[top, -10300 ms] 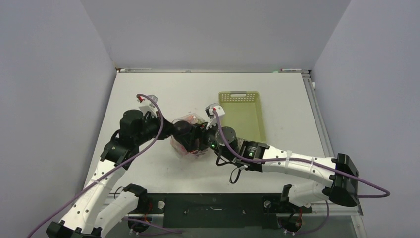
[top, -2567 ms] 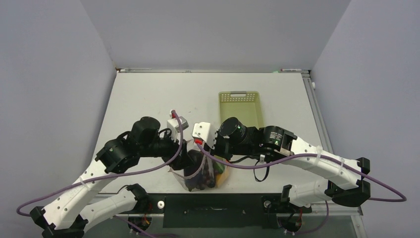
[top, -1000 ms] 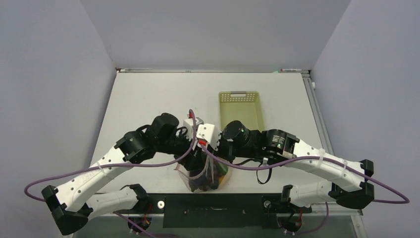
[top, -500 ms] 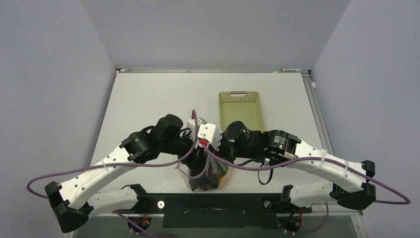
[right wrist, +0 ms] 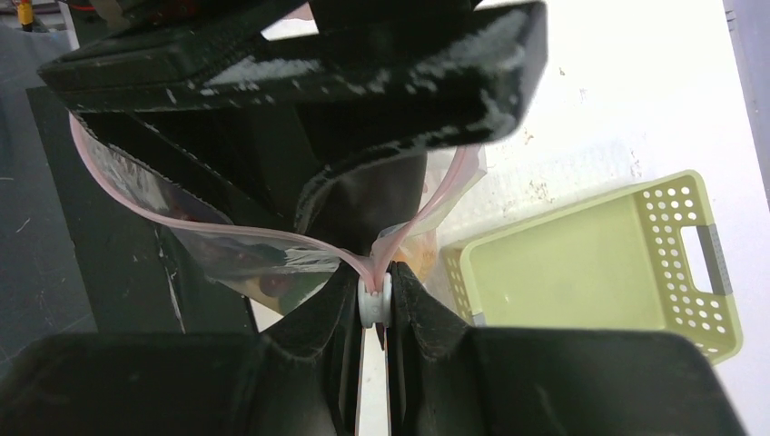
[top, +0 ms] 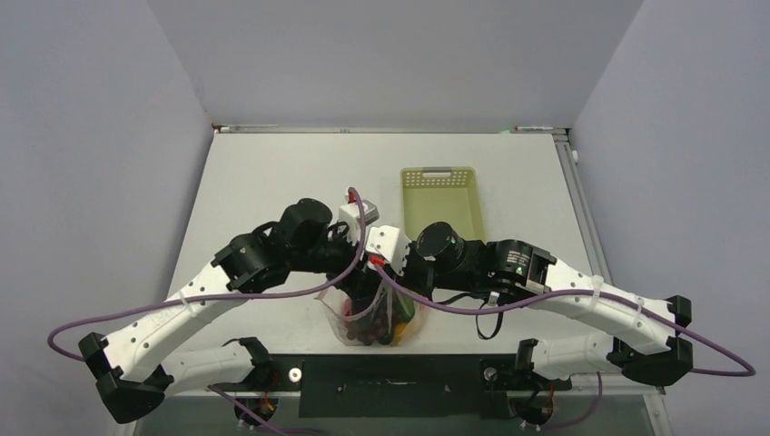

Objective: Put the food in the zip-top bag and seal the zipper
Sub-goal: Adjust the fake vegetable in the zipper food storage bag.

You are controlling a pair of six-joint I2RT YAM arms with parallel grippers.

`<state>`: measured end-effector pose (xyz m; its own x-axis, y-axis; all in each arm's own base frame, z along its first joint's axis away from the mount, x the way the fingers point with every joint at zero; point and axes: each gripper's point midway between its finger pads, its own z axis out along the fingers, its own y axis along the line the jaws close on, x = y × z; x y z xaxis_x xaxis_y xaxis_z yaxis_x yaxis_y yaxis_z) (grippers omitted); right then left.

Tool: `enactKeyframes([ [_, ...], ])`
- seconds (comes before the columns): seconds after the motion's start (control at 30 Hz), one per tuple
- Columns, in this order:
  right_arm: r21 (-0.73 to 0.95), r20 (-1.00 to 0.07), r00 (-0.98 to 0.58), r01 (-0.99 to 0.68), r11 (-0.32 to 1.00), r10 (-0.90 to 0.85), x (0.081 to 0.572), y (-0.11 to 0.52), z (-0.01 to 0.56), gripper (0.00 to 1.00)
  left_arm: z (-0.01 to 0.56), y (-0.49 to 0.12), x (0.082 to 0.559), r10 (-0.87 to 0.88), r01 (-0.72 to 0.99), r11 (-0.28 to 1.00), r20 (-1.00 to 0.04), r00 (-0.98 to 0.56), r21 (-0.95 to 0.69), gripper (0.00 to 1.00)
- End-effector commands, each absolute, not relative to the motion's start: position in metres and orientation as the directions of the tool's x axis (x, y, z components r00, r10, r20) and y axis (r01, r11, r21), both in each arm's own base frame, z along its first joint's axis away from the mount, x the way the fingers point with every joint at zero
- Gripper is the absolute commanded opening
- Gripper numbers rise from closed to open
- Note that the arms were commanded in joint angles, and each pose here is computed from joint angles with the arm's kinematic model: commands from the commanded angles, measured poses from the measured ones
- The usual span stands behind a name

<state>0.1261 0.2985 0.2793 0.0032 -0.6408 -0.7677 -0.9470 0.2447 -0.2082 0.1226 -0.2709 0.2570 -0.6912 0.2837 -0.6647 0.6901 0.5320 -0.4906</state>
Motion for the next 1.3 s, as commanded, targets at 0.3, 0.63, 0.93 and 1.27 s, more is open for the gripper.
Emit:
enactKeyframes([
  [0.3,-0.202,-0.831,0.024,-0.943,0.263,-0.555,0.125,0.308,0.299,0.07,0.253,-0.302,0.135,0.322,0.724,0.476,-0.668,-0.671,-0.499,0.52],
  [0.63,-0.217,-0.831,0.023,-0.933,0.286,-0.556,0.128,0.301,0.302,0.07,0.268,-0.285,0.137,0.333,0.747,0.506,-0.701,-0.631,-0.432,0.96],
  [0.93,-0.223,-0.834,0.012,-0.922,0.317,-0.552,0.131,0.294,0.302,0.07,0.292,-0.260,0.140,0.328,0.747,0.566,-0.736,-0.593,-0.349,0.96],
  [1.27,-0.220,-0.847,0.007,-0.915,0.339,-0.531,0.132,0.293,0.307,0.07,0.299,-0.212,0.140,0.299,0.672,0.695,-0.748,-0.593,-0.256,0.96],
])
